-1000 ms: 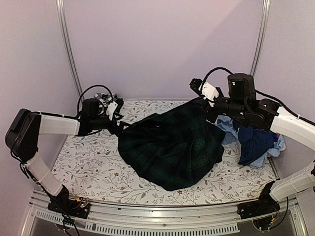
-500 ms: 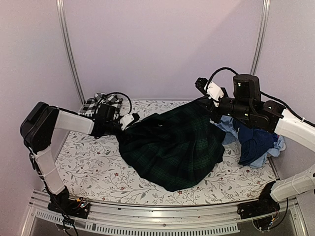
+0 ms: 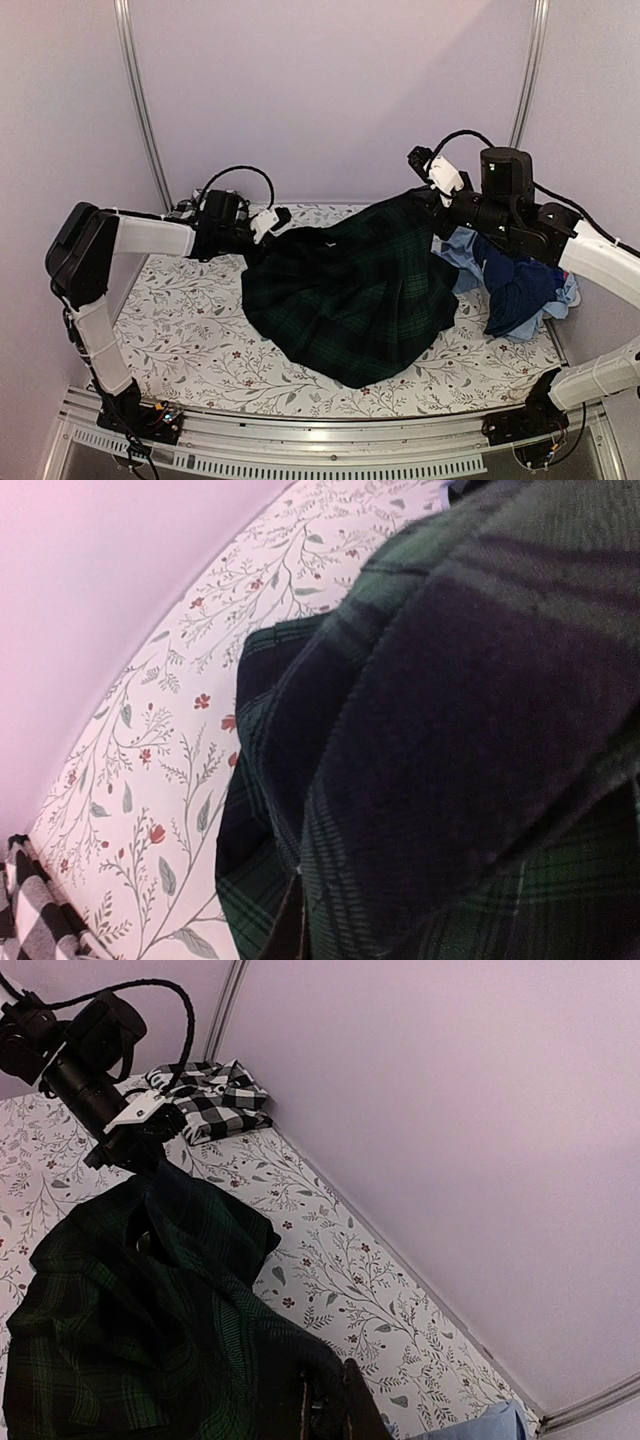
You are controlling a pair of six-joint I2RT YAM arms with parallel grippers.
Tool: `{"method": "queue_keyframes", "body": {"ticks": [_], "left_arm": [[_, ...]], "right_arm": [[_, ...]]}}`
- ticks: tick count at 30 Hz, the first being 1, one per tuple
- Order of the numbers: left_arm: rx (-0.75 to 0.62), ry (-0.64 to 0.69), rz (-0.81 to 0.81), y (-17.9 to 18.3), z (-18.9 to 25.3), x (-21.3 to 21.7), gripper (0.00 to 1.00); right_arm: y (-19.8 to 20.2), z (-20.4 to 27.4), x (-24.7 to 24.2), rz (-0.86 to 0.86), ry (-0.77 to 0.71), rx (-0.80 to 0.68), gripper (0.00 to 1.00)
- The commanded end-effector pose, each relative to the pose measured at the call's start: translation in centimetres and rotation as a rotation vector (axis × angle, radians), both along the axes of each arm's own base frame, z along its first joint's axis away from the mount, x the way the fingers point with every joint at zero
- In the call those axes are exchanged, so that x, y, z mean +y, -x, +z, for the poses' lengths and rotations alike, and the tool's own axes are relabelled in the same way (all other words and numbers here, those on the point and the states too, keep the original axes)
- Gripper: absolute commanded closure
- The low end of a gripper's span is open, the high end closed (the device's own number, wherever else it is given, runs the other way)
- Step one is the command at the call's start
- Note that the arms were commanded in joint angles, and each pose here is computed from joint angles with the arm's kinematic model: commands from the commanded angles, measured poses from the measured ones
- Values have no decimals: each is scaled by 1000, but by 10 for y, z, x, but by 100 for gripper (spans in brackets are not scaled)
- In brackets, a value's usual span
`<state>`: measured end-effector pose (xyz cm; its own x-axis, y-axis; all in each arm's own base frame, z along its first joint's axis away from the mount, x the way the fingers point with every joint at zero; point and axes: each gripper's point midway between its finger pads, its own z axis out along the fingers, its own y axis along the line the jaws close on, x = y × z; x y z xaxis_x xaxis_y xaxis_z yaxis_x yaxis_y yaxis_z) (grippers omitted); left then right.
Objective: Fold and stack the mixed laundry pile
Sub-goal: Pick up the crumpled skirt from the center of the board, then flatten out the crumpled skirt at the center of the board.
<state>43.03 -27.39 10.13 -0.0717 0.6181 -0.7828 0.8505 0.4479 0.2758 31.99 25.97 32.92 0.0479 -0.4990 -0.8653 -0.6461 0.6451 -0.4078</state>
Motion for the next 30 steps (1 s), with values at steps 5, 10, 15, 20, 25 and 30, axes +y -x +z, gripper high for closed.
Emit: {"method": "queue_keyframes", "body": {"ticks": [5,10,15,20,25,30], "left_arm": [[-109,227,154,-23,192,18,100],[-127,259,240,-29,281,34,100],[-132,288,319,-17,331,49,100],[-92,343,292,29,351,51,100],[-78,457,117,112,376,35,100],[-84,582,106,165,405,53,100]], "right_arm": [[-31,124,-45,-177,-298,-221,100],[-44,190,-54,-147,-400,-341,100],[-53,218,-40,-29,-428,-389,100],[-27,215,-25,121,-418,-375,100],[34,216,-11,295,-409,-305,100],[89,224,5,414,-438,-209,100]]}}
